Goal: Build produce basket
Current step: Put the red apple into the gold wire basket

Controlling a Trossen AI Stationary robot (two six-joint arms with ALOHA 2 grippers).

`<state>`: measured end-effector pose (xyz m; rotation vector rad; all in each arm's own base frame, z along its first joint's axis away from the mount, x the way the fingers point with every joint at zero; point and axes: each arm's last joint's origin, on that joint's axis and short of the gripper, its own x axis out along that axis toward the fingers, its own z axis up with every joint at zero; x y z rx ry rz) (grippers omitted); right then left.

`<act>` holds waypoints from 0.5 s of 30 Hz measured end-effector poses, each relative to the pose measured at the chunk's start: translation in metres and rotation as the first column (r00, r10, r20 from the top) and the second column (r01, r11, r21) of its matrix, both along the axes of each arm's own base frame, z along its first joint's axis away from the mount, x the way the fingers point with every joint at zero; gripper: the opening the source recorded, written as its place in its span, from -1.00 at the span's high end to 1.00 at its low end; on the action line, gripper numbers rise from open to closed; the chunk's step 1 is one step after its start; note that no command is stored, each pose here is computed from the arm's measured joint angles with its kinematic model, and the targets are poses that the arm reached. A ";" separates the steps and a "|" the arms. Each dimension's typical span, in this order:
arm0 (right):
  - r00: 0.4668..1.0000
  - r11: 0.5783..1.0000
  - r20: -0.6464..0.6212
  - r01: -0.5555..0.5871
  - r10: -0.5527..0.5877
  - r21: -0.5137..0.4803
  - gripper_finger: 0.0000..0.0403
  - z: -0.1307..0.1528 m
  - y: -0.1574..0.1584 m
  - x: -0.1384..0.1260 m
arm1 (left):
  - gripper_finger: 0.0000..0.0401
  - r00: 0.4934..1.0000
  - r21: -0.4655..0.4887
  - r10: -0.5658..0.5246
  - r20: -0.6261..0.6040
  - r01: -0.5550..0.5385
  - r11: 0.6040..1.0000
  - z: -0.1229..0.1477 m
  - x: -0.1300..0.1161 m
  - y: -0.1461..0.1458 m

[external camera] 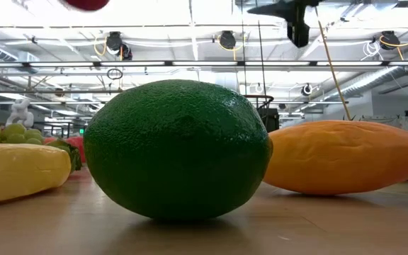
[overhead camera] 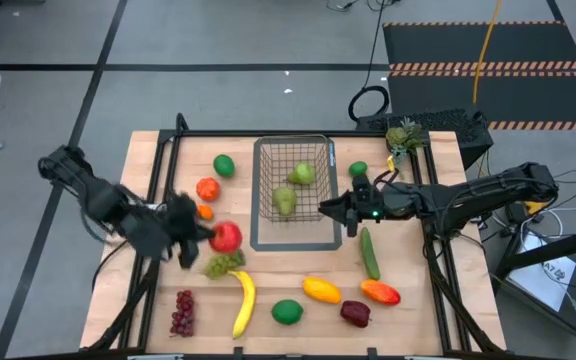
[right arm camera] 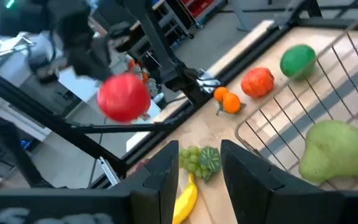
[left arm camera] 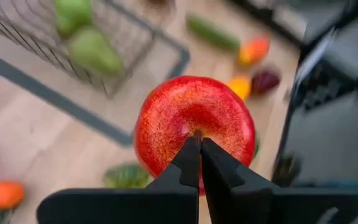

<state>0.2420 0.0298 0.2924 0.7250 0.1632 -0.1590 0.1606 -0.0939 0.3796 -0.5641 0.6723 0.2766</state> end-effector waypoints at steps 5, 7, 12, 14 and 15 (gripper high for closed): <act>0.999 0.997 0.050 -0.013 0.017 -0.078 0.43 0.014 -0.002 -0.014 | 1.00 0.978 -0.099 0.146 0.150 -0.132 0.986 0.035 -0.014 0.032; 0.998 0.993 0.058 -0.018 0.025 -0.115 0.43 0.019 -0.003 -0.020 | 1.00 0.958 -0.156 0.211 0.195 -0.182 0.971 0.047 -0.022 0.043; 0.998 0.977 0.051 -0.029 0.041 -0.212 0.43 0.026 -0.006 -0.036 | 1.00 0.875 -0.351 0.420 0.242 -0.324 0.878 0.061 -0.041 0.067; 0.998 0.968 0.049 -0.031 0.045 -0.249 0.43 0.029 -0.007 -0.041 | 1.00 0.838 -0.416 0.488 0.243 -0.365 0.833 0.063 -0.047 0.073; 0.998 0.963 0.045 -0.032 0.046 -0.269 0.43 0.030 -0.008 -0.044 | 1.00 0.820 -0.447 0.520 0.240 -0.382 0.809 0.064 -0.049 0.076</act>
